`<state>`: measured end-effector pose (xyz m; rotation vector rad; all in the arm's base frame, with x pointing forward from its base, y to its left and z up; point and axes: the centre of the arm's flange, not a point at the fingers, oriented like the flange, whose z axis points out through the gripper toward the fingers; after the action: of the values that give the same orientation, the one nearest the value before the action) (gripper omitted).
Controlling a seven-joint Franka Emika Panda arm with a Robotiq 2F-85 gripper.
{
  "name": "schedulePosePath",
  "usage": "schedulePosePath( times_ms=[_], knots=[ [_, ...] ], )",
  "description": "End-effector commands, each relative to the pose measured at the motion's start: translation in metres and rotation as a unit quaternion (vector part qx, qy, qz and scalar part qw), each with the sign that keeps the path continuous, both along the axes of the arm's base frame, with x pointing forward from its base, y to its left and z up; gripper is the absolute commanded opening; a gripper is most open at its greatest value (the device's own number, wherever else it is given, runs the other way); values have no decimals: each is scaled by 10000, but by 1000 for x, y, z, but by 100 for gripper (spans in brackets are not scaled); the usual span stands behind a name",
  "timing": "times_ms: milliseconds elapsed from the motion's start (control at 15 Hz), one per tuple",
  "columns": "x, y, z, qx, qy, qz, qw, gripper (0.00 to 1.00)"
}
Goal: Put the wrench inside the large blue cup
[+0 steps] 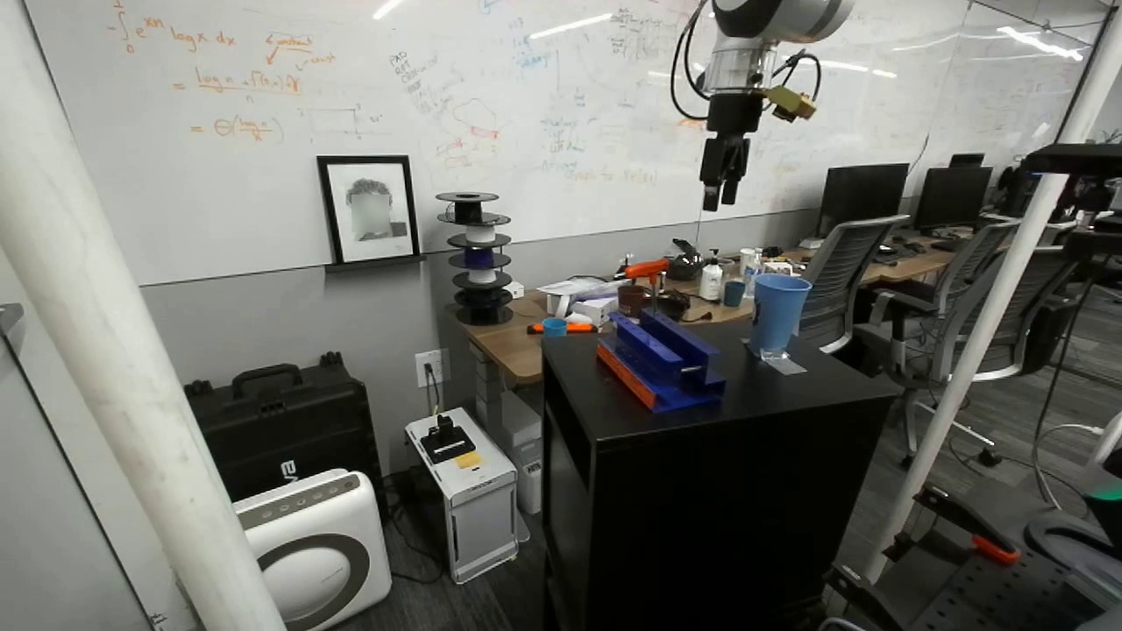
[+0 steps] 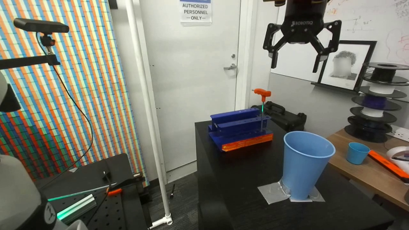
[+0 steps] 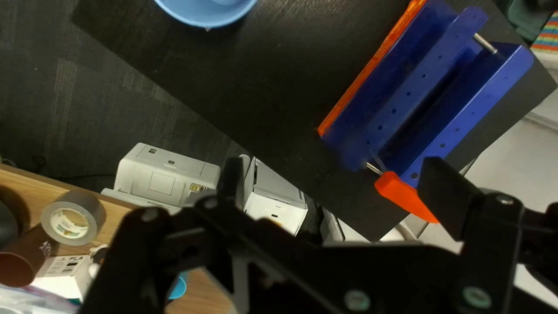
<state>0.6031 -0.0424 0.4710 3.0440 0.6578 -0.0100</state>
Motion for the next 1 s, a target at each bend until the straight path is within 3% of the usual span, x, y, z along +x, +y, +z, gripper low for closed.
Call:
schedulePosePath(
  times_ms=[0, 267, 667, 733, 800, 933],
  knots=[
    [43, 29, -16, -73, 221, 493, 9985, 100],
    [59, 69, -47, -346, 472, 1172, 9914, 100],
    [69, 98, -76, -694, 661, 2048, 9741, 100],
    [69, 101, -81, -692, 686, 2168, 9713, 91],
    [68, 104, -84, -690, 711, 2283, 9685, 74],
    [65, 107, -90, -669, 744, 2486, 9634, 58]
  ],
)
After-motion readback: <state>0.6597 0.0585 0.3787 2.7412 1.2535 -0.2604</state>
